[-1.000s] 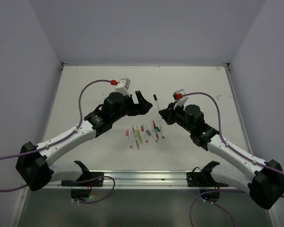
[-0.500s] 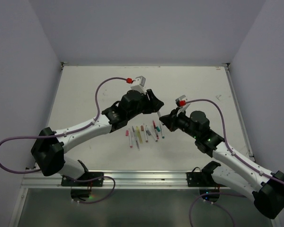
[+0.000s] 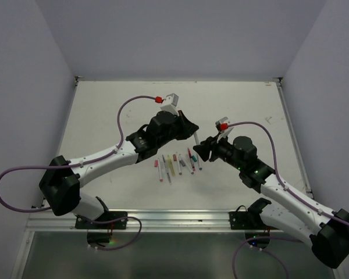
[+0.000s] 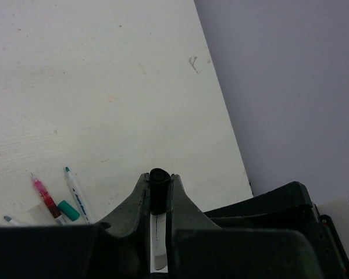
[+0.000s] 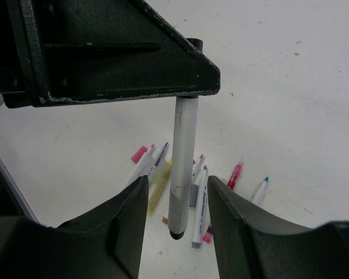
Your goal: Open the pen caps
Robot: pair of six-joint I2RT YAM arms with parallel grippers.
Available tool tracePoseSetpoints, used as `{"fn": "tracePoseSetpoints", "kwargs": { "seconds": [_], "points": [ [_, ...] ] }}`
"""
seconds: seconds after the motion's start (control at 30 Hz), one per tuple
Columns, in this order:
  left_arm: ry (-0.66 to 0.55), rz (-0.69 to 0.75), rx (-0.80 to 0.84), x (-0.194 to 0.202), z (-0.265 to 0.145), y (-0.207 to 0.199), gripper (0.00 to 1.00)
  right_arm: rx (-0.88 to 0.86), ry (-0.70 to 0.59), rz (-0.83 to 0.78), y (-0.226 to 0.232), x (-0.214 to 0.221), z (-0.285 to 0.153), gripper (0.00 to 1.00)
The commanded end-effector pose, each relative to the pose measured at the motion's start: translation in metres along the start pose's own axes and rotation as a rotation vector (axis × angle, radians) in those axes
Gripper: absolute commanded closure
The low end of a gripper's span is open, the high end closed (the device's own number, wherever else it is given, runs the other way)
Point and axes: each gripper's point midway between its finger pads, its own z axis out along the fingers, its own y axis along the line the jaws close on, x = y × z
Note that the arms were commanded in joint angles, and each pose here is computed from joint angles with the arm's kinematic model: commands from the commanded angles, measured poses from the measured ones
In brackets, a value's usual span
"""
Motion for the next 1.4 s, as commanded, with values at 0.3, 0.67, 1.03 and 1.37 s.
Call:
{"fn": "tracePoseSetpoints", "kwargs": {
  "seconds": [0.3,0.67,1.03,1.37],
  "points": [
    [-0.02,-0.01,0.137,0.005,-0.008,-0.018,1.0,-0.01,0.001,-0.017,0.004,-0.02,0.022,0.86],
    [-0.23,-0.1,0.092,-0.074,-0.015,0.002,1.0,0.0,0.1,-0.035,-0.003,0.019,-0.001,1.0],
    [-0.526,-0.201,0.012,-0.183,-0.047,0.029,1.0,-0.039,0.136,-0.024,0.001,0.041,-0.01,1.0],
    [-0.311,-0.118,-0.007,-0.165,-0.011,0.037,1.0,0.197,0.13,0.016,-0.037,0.039,-0.013,1.0]
  ]
}}
